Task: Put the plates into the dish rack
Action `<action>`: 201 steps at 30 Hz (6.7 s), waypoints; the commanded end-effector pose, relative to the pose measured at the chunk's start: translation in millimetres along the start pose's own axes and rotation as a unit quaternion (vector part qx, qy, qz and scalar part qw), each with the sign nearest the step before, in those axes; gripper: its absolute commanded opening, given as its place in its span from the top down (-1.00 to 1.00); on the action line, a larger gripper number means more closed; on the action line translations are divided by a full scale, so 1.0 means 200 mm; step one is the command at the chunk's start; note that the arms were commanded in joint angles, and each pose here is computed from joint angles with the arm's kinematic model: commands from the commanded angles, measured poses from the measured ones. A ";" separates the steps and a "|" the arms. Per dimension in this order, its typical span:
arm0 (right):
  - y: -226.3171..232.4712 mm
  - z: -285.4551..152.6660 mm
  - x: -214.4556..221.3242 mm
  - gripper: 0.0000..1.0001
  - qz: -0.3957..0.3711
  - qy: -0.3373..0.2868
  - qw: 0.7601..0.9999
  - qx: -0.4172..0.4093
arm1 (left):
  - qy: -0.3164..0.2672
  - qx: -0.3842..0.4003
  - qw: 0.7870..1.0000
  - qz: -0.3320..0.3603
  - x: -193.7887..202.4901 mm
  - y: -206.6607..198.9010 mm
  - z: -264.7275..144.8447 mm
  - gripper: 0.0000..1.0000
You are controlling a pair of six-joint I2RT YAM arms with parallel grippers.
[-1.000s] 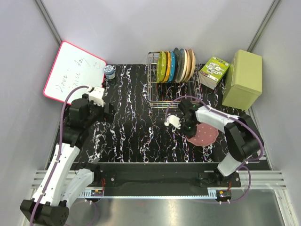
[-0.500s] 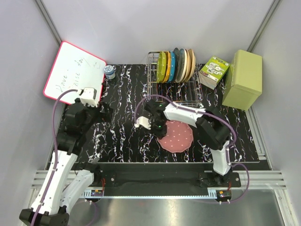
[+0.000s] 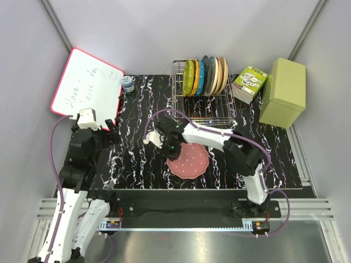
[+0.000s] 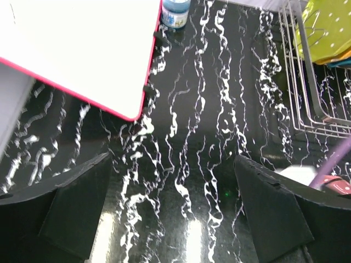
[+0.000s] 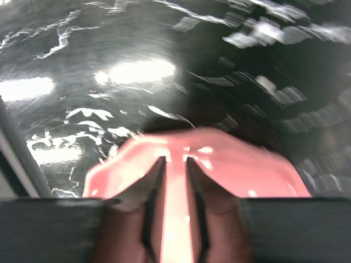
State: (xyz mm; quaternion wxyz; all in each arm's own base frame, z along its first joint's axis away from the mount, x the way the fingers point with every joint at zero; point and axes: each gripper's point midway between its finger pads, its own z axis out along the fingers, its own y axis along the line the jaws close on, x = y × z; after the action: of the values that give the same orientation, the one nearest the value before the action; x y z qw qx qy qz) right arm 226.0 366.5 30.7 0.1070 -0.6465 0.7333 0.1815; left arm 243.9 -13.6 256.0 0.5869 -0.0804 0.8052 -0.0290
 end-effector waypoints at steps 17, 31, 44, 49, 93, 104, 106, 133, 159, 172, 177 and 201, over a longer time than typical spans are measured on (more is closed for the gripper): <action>-0.44 -0.77 0.73 -0.56 0.543 -0.256 0.783 0.165 | 0.278 0.217 0.918 -0.179 0.80 -0.52 0.18 -0.81; -0.36 -0.51 0.78 -0.78 0.634 -0.303 0.712 -0.013 | 0.367 0.264 0.875 -0.172 1.02 -0.72 0.20 -0.58; -0.29 -0.38 0.80 -0.71 0.673 -0.289 0.677 -0.071 | 0.470 0.293 0.823 -0.124 1.21 -0.99 0.23 -0.21; -0.24 -0.32 0.82 -0.70 0.689 -0.271 0.667 -0.090 | 0.486 0.291 0.816 -0.117 1.27 -0.99 0.18 -0.01; -0.15 -0.97 0.17 1.00 0.417 -0.349 0.836 -0.075 | 0.134 0.198 0.959 0.149 0.12 -0.46 0.34 -0.97; -0.55 -1.56 -0.50 1.00 0.284 -0.433 0.843 0.149 | 0.045 0.060 0.989 0.124 0.17 -0.06 0.24 -0.98; -0.73 -1.68 -0.57 1.00 0.285 -0.454 0.817 0.214 | 0.036 0.037 0.991 0.125 0.16 -0.02 0.25 -0.98; -1.49 -1.93 -0.67 1.00 0.243 -0.431 0.504 0.708 | -0.010 -0.015 0.998 0.059 0.11 0.09 0.23 -0.98; -1.76 -1.67 -0.50 1.00 0.289 -0.399 0.527 0.693 | 0.011 -0.013 0.998 0.068 0.17 0.09 0.27 -0.98; -1.76 -1.56 -0.54 1.00 0.292 -0.397 0.548 0.676 | 0.016 -0.011 0.997 0.074 0.19 0.08 0.29 -0.98; -1.75 -1.53 -0.57 1.00 0.287 -0.397 0.553 0.673 | 0.018 -0.009 0.997 0.076 0.20 0.07 0.29 -0.98; -1.81 -1.19 -0.53 1.00 0.294 -0.358 0.591 0.660 | 0.019 -0.003 0.997 0.078 0.21 0.06 0.29 -0.98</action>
State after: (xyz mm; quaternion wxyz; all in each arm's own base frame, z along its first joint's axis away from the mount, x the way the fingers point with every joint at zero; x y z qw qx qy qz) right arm 616.2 317.0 208.6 0.6590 -0.0713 0.7327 -0.1540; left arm 278.2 -1.5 187.0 0.5472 -0.0265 0.8362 0.0252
